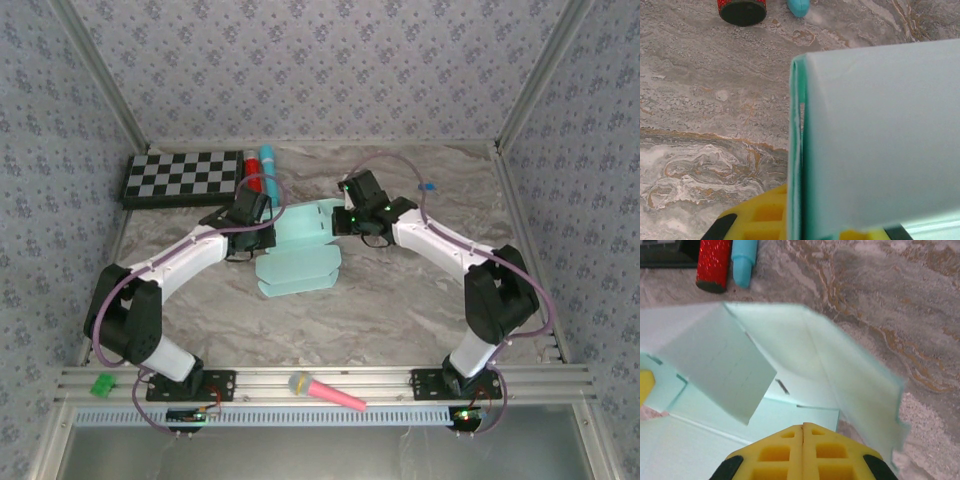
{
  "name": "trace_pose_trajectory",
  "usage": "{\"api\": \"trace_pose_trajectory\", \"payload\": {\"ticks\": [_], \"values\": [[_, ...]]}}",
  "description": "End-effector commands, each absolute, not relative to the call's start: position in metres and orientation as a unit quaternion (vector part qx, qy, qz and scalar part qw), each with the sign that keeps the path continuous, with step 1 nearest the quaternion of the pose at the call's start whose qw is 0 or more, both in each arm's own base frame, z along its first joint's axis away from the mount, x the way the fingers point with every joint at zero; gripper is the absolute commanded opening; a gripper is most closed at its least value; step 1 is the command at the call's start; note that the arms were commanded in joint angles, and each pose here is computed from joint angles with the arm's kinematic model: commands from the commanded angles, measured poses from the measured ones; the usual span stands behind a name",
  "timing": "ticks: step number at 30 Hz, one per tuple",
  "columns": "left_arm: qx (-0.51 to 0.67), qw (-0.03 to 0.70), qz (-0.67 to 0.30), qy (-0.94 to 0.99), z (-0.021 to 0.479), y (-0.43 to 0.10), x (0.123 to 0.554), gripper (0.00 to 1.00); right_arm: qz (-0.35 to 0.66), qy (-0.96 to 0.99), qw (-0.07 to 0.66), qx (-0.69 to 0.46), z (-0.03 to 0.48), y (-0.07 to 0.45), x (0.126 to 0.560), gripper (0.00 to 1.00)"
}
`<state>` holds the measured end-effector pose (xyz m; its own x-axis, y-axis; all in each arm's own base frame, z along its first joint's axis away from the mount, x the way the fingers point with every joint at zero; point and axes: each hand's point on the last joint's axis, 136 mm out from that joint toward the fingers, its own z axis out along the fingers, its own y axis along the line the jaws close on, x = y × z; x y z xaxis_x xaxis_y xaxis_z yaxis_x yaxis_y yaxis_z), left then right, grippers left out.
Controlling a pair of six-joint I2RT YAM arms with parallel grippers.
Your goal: Fold the paper box
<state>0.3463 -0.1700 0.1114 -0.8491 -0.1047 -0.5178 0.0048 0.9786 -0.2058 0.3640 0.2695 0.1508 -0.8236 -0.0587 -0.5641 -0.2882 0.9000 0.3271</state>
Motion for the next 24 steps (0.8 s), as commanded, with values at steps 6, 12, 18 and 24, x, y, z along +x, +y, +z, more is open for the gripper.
{"api": "trace_pose_trajectory", "payload": {"ticks": [6, 12, 18, 24], "values": [[-0.023, 0.29, -0.107, 0.951, 0.123, -0.172, 0.346, 0.0, 0.119, 0.952, 0.27, -0.081, 0.132, 0.246, 0.363, 0.02], [-0.024, 0.289, -0.109, 0.951, 0.123, -0.172, 0.346, 0.0, 0.113, 0.956, 0.261, -0.076, 0.124, 0.247, 0.363, 0.02], [-0.022, 0.291, -0.114, 0.95, 0.125, -0.174, 0.345, 0.0, 0.129, 0.956, 0.254, -0.073, 0.121, 0.255, 0.364, 0.03], [-0.019, 0.295, -0.119, 0.948, 0.127, -0.175, 0.345, 0.0, 0.16, 0.952, 0.249, -0.077, 0.121, 0.264, 0.362, 0.04]]}}
